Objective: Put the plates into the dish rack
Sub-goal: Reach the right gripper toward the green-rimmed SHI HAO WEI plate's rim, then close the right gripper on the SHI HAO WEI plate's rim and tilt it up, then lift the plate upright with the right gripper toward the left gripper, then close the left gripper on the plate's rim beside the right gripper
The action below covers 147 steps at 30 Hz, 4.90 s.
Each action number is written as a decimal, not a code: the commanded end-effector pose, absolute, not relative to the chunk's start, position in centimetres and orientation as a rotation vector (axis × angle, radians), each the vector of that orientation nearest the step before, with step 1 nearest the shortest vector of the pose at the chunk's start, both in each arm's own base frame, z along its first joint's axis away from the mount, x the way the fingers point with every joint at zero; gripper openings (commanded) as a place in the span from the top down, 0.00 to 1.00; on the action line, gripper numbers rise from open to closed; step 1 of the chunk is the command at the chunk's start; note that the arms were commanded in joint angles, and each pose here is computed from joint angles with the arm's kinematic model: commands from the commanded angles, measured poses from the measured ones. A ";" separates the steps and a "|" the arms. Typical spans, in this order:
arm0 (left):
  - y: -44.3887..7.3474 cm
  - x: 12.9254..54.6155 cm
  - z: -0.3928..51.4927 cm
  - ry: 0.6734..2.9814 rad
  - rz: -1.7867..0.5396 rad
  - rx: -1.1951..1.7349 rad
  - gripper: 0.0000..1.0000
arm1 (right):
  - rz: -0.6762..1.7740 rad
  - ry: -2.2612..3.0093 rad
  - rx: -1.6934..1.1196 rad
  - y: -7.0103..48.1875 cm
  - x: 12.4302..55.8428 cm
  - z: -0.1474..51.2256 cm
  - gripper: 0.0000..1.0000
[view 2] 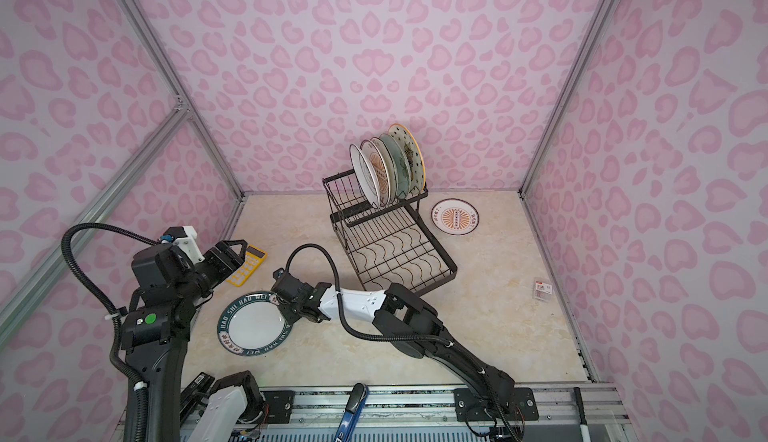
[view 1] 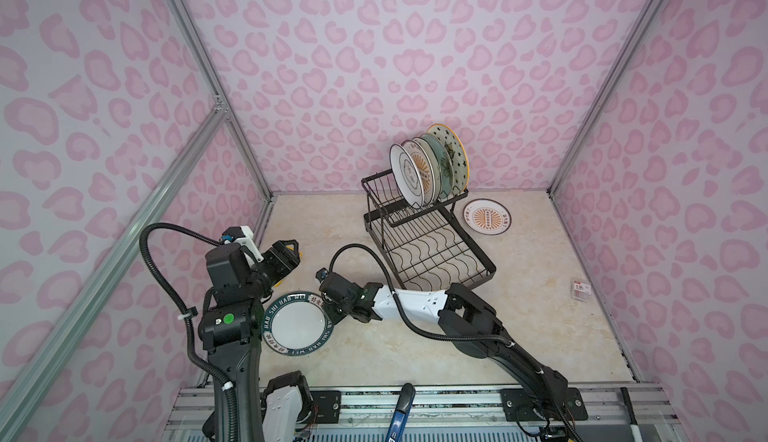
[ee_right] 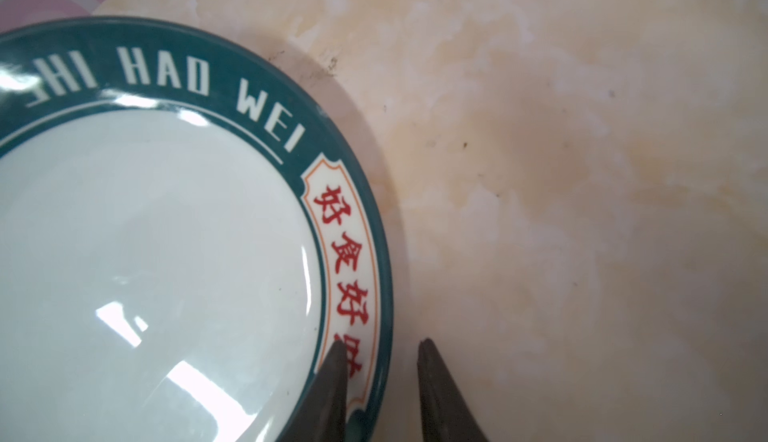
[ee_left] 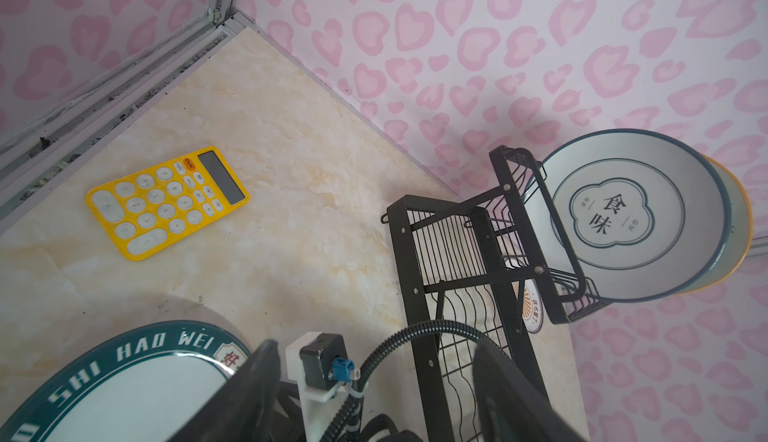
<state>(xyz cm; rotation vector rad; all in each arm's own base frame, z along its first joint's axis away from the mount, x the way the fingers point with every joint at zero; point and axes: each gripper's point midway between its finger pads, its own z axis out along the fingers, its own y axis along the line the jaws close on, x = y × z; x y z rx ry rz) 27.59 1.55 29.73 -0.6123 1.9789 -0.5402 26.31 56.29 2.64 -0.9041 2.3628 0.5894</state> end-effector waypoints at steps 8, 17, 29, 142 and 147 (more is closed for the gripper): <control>1.3 27.6 30.4 1.969 -0.544 -0.584 0.25 | 0.623 2.384 -0.869 55.0 26.6 3.1 0.74; 1.3 27.5 30.5 1.967 -0.547 -0.583 0.25 | 0.721 2.394 -0.861 55.5 25.9 3.9 0.79; 1.2 27.4 30.5 1.967 -0.548 -0.577 0.25 | 0.780 2.450 -0.800 55.2 26.6 2.8 0.70; -12.9 30.9 25.8 1.999 -1.174 -0.071 0.32 | 1.070 1.945 -0.191 32.3 33.5 30.5 1.00; -13.3 31.0 26.8 1.967 -1.193 -0.054 0.39 | 1.099 1.933 -0.199 32.6 33.4 30.7 1.00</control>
